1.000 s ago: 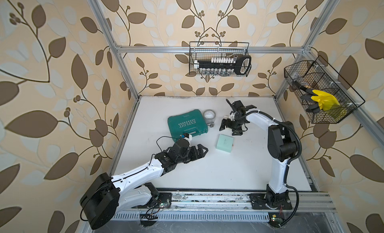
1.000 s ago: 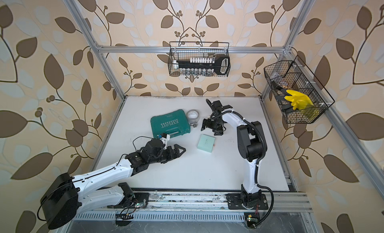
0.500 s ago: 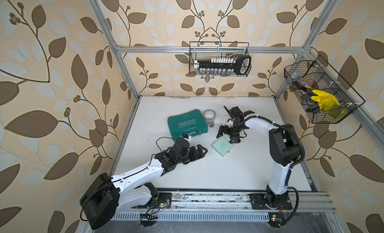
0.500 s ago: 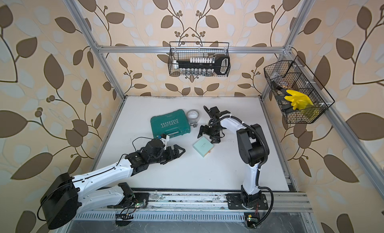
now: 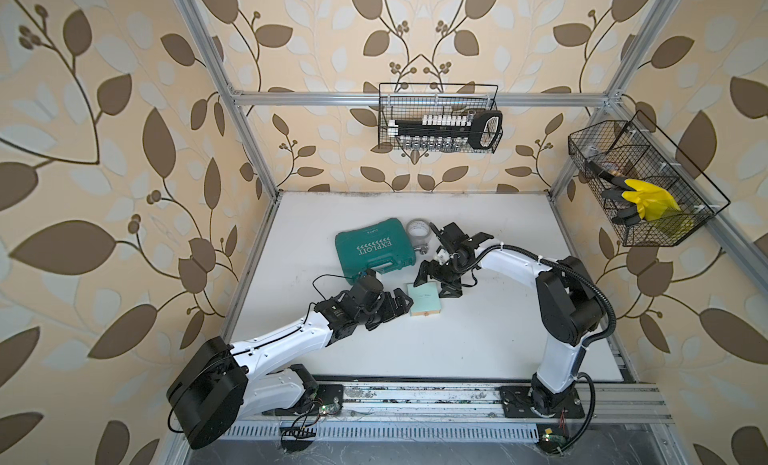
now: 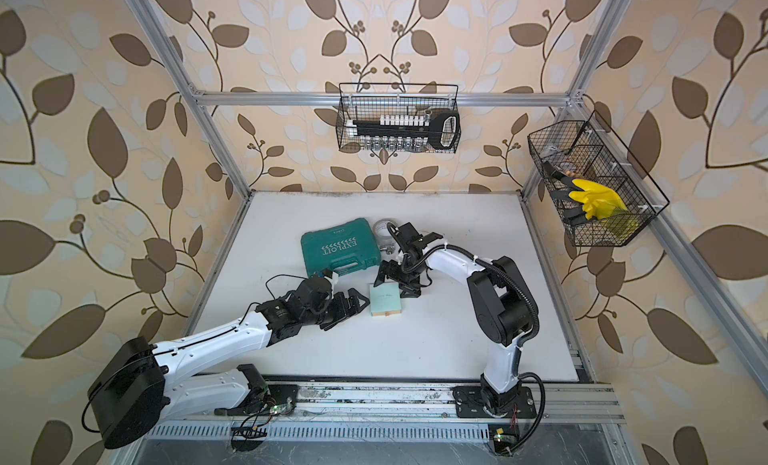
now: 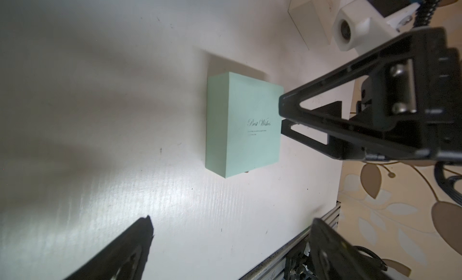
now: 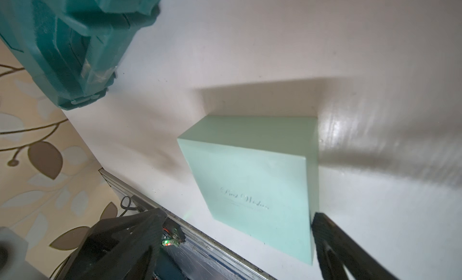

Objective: Take out the earrings from the drawer-style jewelry box
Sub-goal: Move the jewelry box to the center of the board, then open the drawer in the jewelry box.

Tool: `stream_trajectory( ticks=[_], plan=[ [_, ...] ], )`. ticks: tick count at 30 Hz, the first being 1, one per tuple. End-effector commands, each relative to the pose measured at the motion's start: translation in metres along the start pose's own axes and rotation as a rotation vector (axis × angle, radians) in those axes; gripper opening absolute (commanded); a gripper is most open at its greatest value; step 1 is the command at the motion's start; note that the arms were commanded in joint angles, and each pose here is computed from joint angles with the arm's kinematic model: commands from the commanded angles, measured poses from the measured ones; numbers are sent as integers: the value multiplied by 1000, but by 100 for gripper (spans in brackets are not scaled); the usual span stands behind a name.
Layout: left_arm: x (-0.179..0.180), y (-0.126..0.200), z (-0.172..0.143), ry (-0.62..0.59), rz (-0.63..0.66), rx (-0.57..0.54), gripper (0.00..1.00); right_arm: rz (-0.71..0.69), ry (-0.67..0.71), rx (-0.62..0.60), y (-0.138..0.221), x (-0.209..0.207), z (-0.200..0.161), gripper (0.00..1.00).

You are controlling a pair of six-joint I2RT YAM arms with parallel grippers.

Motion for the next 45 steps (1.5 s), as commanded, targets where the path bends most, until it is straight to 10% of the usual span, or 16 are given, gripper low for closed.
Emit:
stream_trajectory(
  ticks=[1,10,20,45],
  plan=[
    [-6,2,8,24,24,-28,99,8,12,3,-4,10,6,94],
    [4,-14,36,125,33,28,95,-170,132,-152,37,-25,-33,86],
    [-8,-66,49,108,0,183,71,-192,369,-181,14,-25,-106,56],
    [-14,-98,38,150,38,246,47,-254,344,-276,-28,-34,-80,35]
  ],
)
Point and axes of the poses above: each gripper's point midway between its finger pads, its own y axis back along the fingers, its own x axis along the line the jaws close on, z = x × y, the point moved 8 cm from there along y, back along the fingers, and after that the axes turned 2 degrees about -y, right-handed, at the moved point
